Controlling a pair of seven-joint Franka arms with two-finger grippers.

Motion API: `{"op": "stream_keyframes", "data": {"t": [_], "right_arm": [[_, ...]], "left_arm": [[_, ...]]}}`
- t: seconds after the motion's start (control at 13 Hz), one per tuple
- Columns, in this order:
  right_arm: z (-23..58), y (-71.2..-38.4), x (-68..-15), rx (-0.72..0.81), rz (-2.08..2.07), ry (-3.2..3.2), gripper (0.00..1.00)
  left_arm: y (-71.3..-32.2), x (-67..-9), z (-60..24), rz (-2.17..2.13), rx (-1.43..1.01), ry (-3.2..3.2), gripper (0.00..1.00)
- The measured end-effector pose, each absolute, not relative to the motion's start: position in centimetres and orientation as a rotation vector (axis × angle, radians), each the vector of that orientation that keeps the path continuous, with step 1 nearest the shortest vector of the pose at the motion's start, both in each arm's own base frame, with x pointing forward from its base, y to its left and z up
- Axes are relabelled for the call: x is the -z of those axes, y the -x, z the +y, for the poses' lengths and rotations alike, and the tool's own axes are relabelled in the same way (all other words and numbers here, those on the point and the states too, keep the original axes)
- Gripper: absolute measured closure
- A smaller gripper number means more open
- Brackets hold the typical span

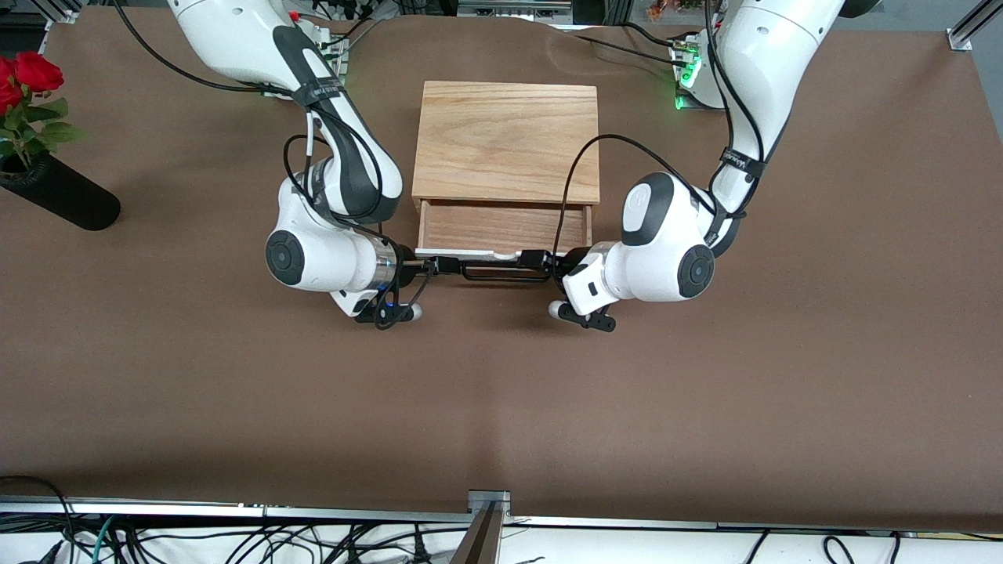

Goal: Close drawer with both arms simultaneously
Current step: 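Push the white drawer front into the box with both grippers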

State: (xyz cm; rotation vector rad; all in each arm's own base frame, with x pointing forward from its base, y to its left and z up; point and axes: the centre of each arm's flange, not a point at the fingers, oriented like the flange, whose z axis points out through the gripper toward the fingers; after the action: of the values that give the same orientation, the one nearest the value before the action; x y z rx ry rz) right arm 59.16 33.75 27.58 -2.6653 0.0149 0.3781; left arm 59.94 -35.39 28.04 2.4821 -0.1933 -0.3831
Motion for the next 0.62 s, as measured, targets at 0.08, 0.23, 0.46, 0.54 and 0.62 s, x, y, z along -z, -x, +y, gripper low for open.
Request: {"op": "stream_keyframes", "data": {"t": [0.08, 0.23, 0.46, 0.54, 0.62], "right_arm": [[34.1, -58.7, -27.5, -0.395, 0.033, 2.666, 0.0], [33.9, -57.7, -27.5, -0.43, 0.047, 2.667, 0.0], [33.7, -55.3, -28.1, -0.514, 0.045, 2.665, 0.0], [33.6, -54.6, -28.4, -0.528, 0.044, 2.665, 0.0], [33.4, -53.8, -28.7, -0.539, 0.045, 2.665, 0.0]], "left_arm": [[-59.8, -27.9, -35.2, -0.199, 0.413, -2.477, 0.0], [-59.5, -27.7, -34.7, -0.221, 0.464, -2.465, 0.0], [-58.6, -27.5, -34.4, -0.25, 0.564, -2.444, 0.0], [-58.3, -27.4, -34.3, -0.26, 0.6, -2.436, 0.0], [-57.9, -27.3, -34.3, -0.27, 0.636, -2.427, 0.0]]}}
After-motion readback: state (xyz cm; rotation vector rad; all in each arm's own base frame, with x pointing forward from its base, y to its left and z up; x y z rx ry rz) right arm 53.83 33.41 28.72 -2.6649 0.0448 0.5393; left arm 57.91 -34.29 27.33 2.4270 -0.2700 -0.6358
